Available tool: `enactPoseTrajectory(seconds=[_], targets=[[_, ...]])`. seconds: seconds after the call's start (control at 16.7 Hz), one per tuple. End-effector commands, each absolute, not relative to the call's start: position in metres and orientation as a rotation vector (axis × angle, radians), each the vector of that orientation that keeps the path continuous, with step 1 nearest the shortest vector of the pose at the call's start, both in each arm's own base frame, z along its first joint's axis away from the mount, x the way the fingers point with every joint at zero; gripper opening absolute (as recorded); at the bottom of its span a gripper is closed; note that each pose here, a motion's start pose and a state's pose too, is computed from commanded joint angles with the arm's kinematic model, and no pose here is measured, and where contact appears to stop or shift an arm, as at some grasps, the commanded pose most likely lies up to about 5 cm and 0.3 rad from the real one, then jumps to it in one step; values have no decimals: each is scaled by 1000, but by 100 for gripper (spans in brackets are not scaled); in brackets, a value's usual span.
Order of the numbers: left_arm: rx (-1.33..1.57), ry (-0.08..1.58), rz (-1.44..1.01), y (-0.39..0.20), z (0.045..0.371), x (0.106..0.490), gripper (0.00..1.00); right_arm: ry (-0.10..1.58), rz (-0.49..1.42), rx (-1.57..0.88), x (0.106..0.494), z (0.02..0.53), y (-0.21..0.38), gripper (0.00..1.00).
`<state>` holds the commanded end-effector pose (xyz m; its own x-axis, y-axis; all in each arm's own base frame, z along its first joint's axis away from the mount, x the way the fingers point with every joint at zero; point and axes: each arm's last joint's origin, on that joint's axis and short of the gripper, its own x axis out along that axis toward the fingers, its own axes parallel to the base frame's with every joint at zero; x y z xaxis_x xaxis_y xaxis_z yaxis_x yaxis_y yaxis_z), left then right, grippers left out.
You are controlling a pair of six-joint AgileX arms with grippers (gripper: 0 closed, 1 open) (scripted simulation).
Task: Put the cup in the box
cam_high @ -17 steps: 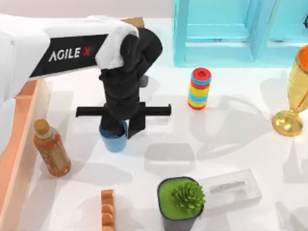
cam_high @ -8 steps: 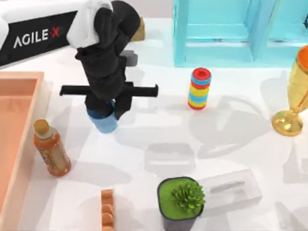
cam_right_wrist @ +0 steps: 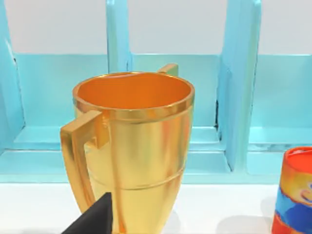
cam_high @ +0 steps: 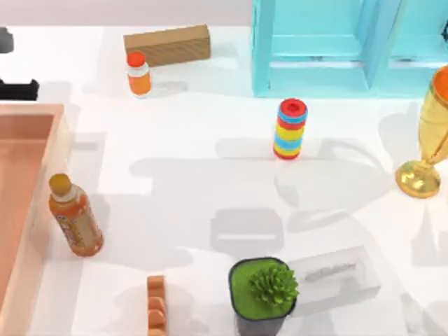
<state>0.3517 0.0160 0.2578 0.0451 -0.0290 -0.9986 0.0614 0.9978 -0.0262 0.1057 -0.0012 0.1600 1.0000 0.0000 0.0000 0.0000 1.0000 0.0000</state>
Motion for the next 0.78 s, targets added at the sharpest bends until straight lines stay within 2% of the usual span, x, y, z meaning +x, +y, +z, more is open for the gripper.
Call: enactPoseTrajectory(seconds=[0.3,0.6,0.78], targets=[[20,1574,-11,62,278,322,0,0,0,0,106,160,-1,100],[26,1573,-14,61,276,323,0,0,0,0,106,160,-1,100],[24,1572,-14,64,258,324,0,0,0,0,106,160,-1,100]])
